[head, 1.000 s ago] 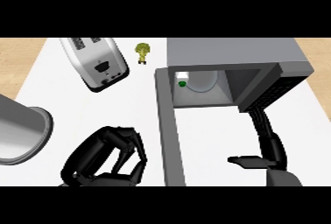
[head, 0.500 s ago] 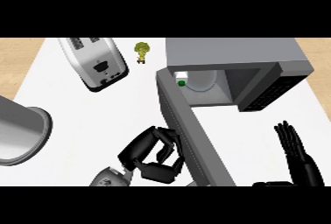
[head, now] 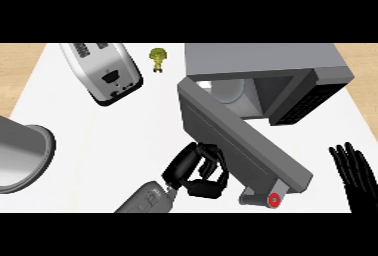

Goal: Pick up the milk, place it into the microwave and close the microwave

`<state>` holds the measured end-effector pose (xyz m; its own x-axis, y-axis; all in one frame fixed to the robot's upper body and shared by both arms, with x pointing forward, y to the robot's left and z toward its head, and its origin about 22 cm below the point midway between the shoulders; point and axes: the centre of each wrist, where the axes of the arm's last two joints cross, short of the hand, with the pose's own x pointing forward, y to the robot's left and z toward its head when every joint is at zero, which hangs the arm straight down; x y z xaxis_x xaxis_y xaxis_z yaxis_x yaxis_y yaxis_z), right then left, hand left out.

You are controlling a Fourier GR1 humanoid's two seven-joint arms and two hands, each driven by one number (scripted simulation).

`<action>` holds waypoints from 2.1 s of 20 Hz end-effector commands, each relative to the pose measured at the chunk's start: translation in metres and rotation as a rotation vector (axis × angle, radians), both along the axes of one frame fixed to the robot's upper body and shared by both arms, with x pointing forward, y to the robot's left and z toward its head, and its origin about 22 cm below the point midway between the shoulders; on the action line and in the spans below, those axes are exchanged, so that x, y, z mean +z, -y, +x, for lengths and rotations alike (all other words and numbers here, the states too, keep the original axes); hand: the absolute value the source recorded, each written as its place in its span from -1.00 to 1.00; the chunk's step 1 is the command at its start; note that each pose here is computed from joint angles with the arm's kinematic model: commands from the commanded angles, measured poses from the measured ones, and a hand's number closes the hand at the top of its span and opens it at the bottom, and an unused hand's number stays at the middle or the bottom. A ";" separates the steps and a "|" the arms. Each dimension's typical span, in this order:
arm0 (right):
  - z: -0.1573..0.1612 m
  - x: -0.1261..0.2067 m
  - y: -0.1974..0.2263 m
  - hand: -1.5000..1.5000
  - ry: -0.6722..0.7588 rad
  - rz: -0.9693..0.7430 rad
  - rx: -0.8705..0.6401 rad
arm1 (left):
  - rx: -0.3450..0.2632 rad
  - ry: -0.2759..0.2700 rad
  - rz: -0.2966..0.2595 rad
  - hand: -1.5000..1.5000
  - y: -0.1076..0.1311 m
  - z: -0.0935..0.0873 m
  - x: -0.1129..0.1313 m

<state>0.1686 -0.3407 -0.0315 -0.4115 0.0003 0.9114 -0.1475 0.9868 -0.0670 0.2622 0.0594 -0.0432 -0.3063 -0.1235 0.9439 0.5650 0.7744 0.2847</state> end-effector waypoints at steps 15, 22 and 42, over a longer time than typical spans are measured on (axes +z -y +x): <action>0.000 0.077 -0.015 -1.00 0.066 0.011 0.245 | 0.101 -0.012 -0.148 1.00 0.043 0.007 0.014; 0.009 0.107 0.000 -1.00 0.099 -0.090 0.253 | 0.314 0.000 -0.223 1.00 0.046 0.030 0.037; 0.038 0.207 0.029 1.00 0.388 -0.478 0.066 | 0.563 -0.051 -0.315 -1.00 0.054 0.073 0.080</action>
